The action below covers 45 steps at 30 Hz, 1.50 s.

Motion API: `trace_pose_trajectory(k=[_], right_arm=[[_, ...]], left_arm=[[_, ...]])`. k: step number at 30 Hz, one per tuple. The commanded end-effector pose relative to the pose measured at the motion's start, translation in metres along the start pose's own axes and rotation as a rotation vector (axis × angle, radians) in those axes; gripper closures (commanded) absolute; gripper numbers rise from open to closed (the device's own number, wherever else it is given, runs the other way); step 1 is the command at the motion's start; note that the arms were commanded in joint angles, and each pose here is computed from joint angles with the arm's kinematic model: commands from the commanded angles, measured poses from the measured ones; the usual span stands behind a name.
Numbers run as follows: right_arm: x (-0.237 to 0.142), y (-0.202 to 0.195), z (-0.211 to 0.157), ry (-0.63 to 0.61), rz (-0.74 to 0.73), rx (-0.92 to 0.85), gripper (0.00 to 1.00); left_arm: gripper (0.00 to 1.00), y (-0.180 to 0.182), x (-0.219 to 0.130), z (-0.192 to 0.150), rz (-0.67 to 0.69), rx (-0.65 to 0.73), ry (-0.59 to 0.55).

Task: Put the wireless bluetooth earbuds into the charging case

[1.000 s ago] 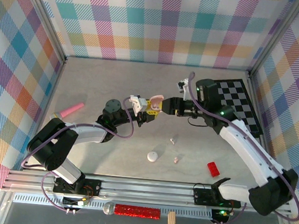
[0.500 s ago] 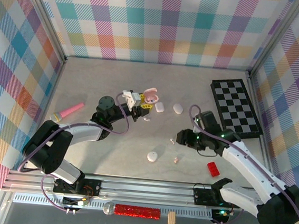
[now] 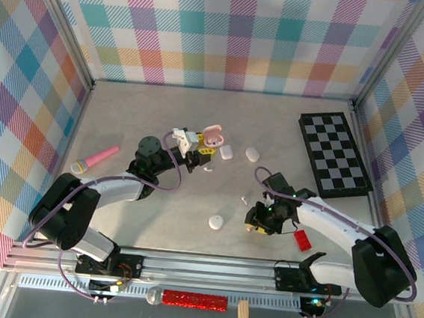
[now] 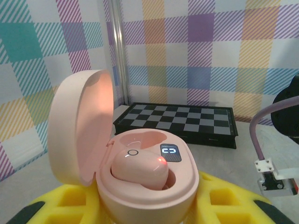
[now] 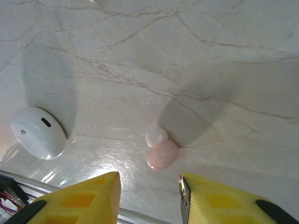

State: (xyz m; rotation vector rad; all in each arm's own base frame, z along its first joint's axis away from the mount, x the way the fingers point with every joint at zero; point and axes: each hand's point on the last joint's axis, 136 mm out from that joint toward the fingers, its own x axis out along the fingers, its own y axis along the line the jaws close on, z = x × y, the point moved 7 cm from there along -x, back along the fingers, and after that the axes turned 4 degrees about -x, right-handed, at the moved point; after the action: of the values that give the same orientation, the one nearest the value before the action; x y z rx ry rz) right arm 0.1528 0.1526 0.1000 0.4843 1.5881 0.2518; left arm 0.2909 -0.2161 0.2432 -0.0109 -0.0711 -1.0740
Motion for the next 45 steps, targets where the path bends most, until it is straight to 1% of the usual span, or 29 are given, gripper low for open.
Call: trace_pose_trajectory(k=[1,6,13,16,19,23,28,31,34,37,40,45], right_arm=[[0.009,0.004,-0.001,0.031,0.023,0.038,0.62],[0.016,-0.002,-0.001,0.052,-0.022,0.060,0.65],[0.024,-0.005,0.004,0.053,-0.060,0.081,0.73],[0.024,-0.007,0.006,0.034,-0.091,0.093,0.78],[0.019,-0.006,0.007,0.006,-0.091,0.099,0.81],[0.008,-0.004,0.017,-0.069,-0.083,0.095,0.82],[-0.009,-0.007,0.051,-0.198,-0.043,0.118,0.82],[-0.014,-0.013,0.071,-0.239,-0.042,0.123,0.82],[-0.011,-0.025,0.084,-0.243,-0.050,0.139,0.82],[-0.010,-0.032,0.088,-0.245,-0.063,0.143,0.81],[-0.006,-0.036,0.087,-0.238,-0.066,0.147,0.75],[0.003,-0.039,0.082,-0.217,-0.041,0.176,0.72]], left_arm=[[0.70,-0.003,-0.006,0.009,-0.015,0.035,-0.027],[0.70,-0.003,-0.007,0.009,-0.014,0.037,-0.029],[0.70,-0.004,-0.009,0.009,-0.010,0.038,-0.029],[0.70,-0.004,-0.009,0.010,-0.008,0.038,-0.030],[0.70,-0.004,-0.009,0.010,-0.008,0.038,-0.031],[0.70,-0.004,-0.009,0.009,-0.004,0.038,-0.029],[0.70,-0.003,-0.007,0.008,-0.003,0.034,-0.042],[0.71,-0.002,-0.007,0.009,-0.006,0.026,-0.053],[0.71,-0.002,-0.007,0.011,-0.002,0.027,-0.062],[0.71,-0.003,-0.009,0.011,0.003,0.025,-0.061],[0.71,-0.004,-0.011,0.009,0.010,0.022,-0.058],[0.70,-0.004,-0.012,0.009,0.014,0.023,-0.059]])
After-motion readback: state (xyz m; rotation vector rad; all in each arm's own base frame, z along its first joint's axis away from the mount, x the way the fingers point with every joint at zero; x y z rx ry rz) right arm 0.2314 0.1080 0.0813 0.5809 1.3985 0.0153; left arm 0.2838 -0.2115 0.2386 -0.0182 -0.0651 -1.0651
